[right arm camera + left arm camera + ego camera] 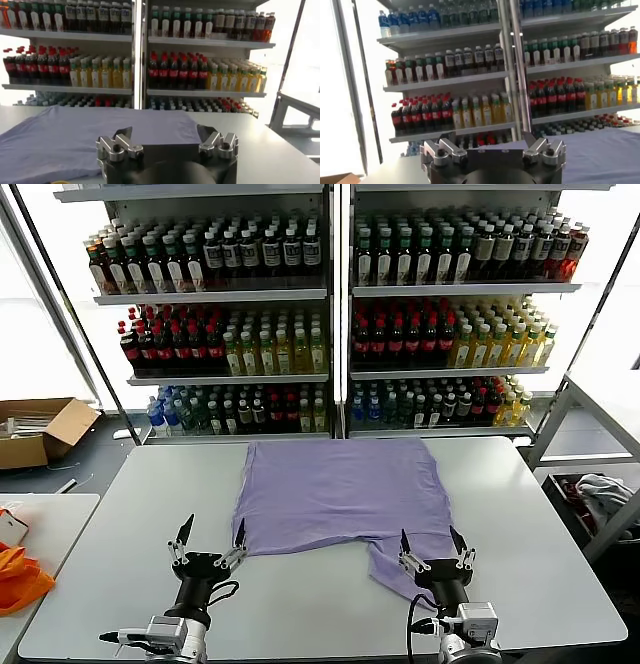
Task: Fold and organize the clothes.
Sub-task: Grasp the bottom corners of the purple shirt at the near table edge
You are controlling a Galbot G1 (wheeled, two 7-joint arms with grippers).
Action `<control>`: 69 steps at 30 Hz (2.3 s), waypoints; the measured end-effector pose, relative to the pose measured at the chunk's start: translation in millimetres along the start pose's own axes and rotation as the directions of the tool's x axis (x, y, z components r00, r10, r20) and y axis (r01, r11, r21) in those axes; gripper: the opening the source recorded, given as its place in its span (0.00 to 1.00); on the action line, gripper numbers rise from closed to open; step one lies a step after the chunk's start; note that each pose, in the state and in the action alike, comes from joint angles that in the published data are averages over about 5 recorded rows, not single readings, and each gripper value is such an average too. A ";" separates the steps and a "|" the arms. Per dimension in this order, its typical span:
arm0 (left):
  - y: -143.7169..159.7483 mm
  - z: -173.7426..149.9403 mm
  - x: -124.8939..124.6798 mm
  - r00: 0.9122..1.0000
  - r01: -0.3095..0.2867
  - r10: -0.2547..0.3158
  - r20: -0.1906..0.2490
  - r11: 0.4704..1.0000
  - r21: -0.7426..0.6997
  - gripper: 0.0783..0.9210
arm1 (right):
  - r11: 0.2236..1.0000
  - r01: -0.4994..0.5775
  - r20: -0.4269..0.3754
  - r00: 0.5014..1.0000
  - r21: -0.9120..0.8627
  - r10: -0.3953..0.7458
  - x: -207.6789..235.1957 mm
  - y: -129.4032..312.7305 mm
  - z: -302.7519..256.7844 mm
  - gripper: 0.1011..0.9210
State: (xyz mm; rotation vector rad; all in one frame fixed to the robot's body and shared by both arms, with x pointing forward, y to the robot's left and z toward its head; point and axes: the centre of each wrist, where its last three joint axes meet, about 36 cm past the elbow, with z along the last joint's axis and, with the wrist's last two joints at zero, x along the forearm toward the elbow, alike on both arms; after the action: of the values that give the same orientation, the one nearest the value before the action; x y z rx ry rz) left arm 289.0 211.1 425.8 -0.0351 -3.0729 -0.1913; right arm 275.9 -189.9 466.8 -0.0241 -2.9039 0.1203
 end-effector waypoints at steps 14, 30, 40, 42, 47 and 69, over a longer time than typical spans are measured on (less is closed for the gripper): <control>9.3 5.8 -16.2 0.995 -0.023 0.022 -0.095 1.000 -0.006 0.88 | 0.999 -0.050 -0.088 0.995 0.002 0.050 9.7 -0.7 12.9 0.88; 11.5 12.8 -40.4 0.966 -0.078 0.081 -0.247 0.997 0.020 0.88 | 0.996 -0.093 -0.196 0.977 -0.018 0.088 15.8 12.6 34.4 0.88; 13.6 17.5 -51.0 0.940 -0.102 0.107 -0.323 0.994 0.031 0.88 | 0.994 -0.112 -0.242 0.965 -0.020 0.104 10.3 23.2 47.5 0.88; 12.4 19.4 -53.0 0.936 -0.108 0.113 -0.332 0.994 0.033 0.88 | 0.993 -0.117 -0.251 0.962 -0.018 0.109 8.6 25.0 50.1 0.88; 9.8 24.7 -58.0 0.929 -0.117 0.124 -0.348 0.992 0.040 0.88 | 0.992 -0.128 -0.272 0.955 -0.010 0.120 4.2 30.3 55.7 0.88; 15.0 45.2 -70.6 0.908 -0.112 0.119 -0.402 0.993 0.041 0.82 | 0.991 -0.134 -0.316 0.939 0.023 0.134 -5.3 43.6 68.2 0.88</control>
State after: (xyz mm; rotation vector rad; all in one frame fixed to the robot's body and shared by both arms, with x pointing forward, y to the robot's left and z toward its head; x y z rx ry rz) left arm 357.1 230.2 378.4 -0.1561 -2.6480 -0.1437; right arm 265.5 -152.0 395.8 -0.2217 -2.5777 0.1278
